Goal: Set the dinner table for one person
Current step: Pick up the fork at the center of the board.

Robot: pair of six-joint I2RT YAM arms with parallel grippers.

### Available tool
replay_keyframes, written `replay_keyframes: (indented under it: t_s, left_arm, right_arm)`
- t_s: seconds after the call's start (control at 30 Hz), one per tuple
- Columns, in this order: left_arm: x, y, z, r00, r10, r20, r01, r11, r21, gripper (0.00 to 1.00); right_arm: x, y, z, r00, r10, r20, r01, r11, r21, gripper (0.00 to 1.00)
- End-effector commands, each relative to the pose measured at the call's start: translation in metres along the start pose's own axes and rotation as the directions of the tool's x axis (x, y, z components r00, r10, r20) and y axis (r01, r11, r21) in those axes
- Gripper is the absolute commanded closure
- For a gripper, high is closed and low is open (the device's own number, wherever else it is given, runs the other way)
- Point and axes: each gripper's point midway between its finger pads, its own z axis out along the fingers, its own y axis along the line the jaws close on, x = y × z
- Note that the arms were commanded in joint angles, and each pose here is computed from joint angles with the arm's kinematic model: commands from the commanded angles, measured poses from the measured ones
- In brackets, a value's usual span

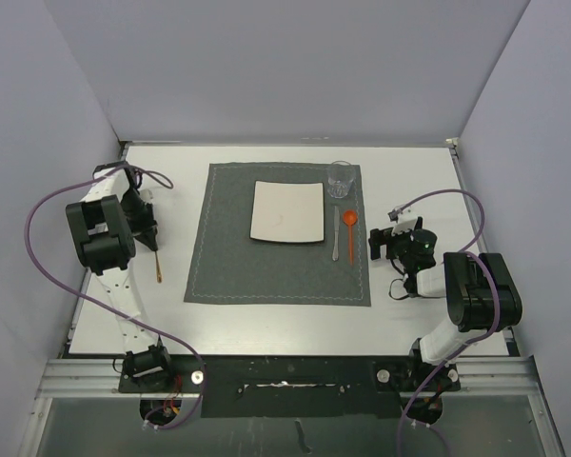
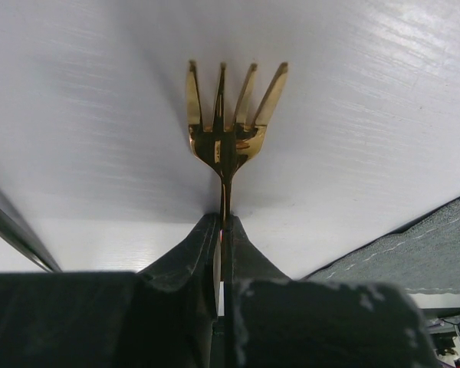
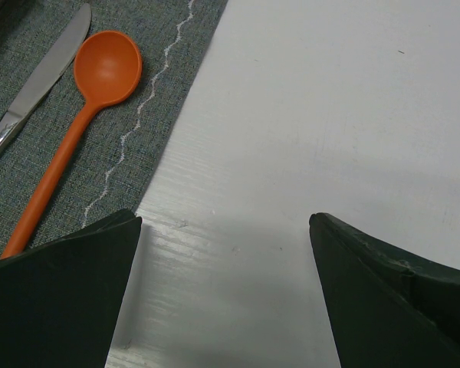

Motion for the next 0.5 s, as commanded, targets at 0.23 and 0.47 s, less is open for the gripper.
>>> replay_keyframes:
  t_s: [0.23, 0.47]
  left_arm:
    - [0.0, 0.0, 0.008, 1.0, -0.011, -0.021, 0.01, 1.0, -0.022, 1.0]
    - [0.002, -0.012, -0.011, 0.999, 0.032, 0.03, -0.03, 0.998, -0.063, 1.0]
  right_arm:
    - [-0.024, -0.007, 0.005, 0.997, -0.013, 0.076, 0.012, 1.0, 0.013, 0.02]
    - [-0.025, -0.007, 0.005, 0.997, -0.014, 0.077, 0.013, 1.0, 0.013, 0.02]
